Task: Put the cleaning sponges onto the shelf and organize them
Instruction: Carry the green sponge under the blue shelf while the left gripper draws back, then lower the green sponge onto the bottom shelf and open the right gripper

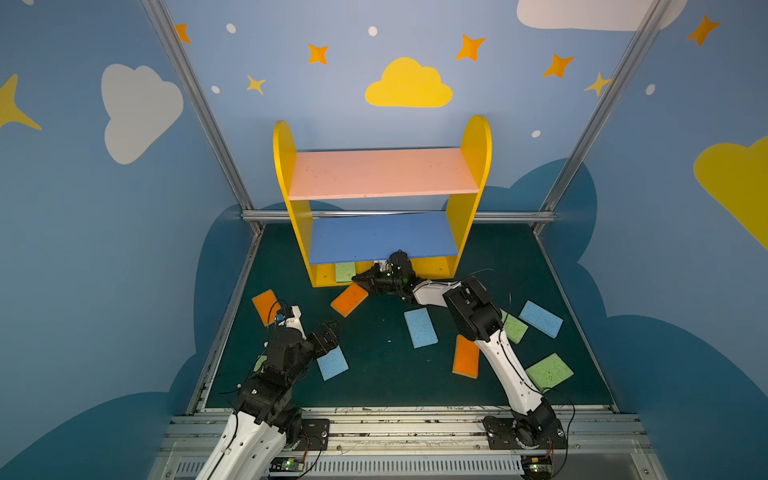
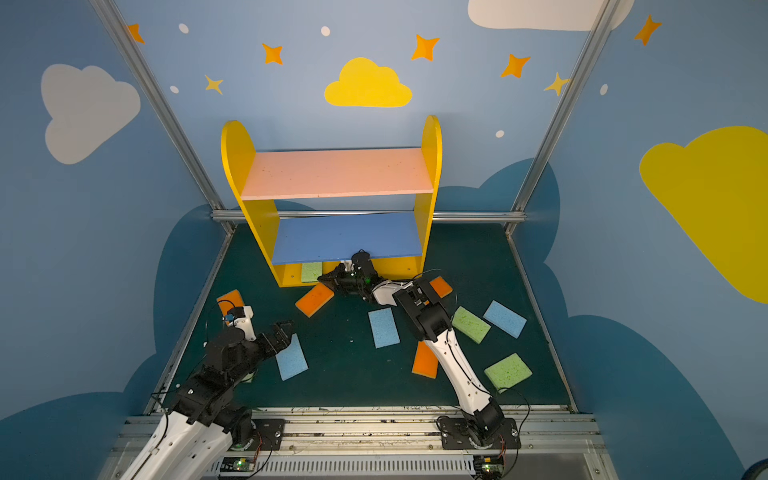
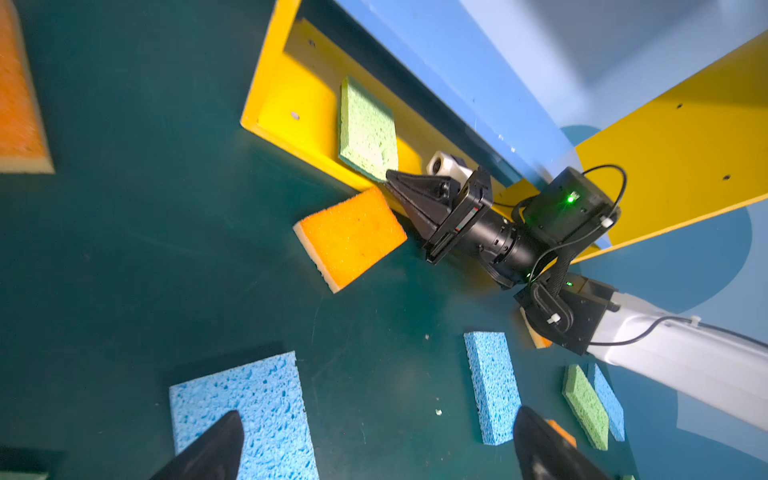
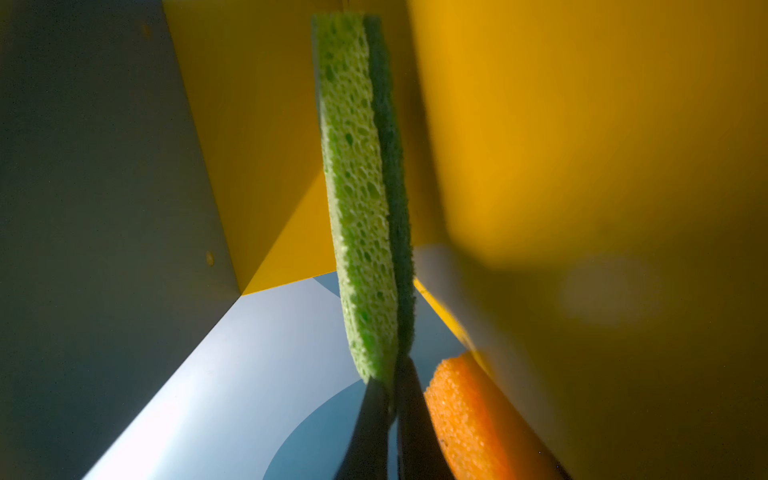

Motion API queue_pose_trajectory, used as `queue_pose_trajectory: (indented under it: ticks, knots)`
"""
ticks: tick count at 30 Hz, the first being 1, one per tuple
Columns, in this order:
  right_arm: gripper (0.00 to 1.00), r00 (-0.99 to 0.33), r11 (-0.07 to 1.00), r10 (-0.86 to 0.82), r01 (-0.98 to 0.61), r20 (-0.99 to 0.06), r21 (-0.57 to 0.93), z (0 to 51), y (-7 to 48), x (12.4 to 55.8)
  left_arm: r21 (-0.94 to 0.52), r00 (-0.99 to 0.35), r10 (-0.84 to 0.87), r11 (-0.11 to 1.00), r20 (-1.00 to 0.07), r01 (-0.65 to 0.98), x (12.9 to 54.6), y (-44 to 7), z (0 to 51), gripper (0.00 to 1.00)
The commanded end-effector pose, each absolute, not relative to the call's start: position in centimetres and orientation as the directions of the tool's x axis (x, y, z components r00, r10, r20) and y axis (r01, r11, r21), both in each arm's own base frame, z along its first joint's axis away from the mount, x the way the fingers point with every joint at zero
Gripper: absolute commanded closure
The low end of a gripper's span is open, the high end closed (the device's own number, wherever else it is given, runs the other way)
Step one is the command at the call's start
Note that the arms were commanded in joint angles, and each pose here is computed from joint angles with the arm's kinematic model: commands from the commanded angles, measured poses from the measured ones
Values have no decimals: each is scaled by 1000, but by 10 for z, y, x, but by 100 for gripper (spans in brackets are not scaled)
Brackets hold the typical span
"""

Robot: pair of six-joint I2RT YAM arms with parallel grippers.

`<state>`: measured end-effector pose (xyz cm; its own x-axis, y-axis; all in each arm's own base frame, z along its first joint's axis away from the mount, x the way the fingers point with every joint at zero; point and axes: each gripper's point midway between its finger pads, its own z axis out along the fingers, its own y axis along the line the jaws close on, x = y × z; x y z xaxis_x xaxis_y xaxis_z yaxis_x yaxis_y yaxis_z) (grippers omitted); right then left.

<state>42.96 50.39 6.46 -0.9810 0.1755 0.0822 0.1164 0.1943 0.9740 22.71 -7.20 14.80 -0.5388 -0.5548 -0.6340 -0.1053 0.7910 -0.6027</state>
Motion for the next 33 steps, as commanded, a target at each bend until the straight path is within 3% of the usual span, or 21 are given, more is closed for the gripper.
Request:
queue_pose_trajectory:
  ticks: [1, 33]
  knots:
    - [100, -980, 206, 193, 78, 37, 975, 60, 510, 438, -575, -507, -561, 805, -654, -148, 224, -59, 149, 1]
    - [100, -989, 212, 149, 55, 24, 976, 43, 556, 436, -597, -474, -588, 788, -655, -153, 233, -55, 163, 0]
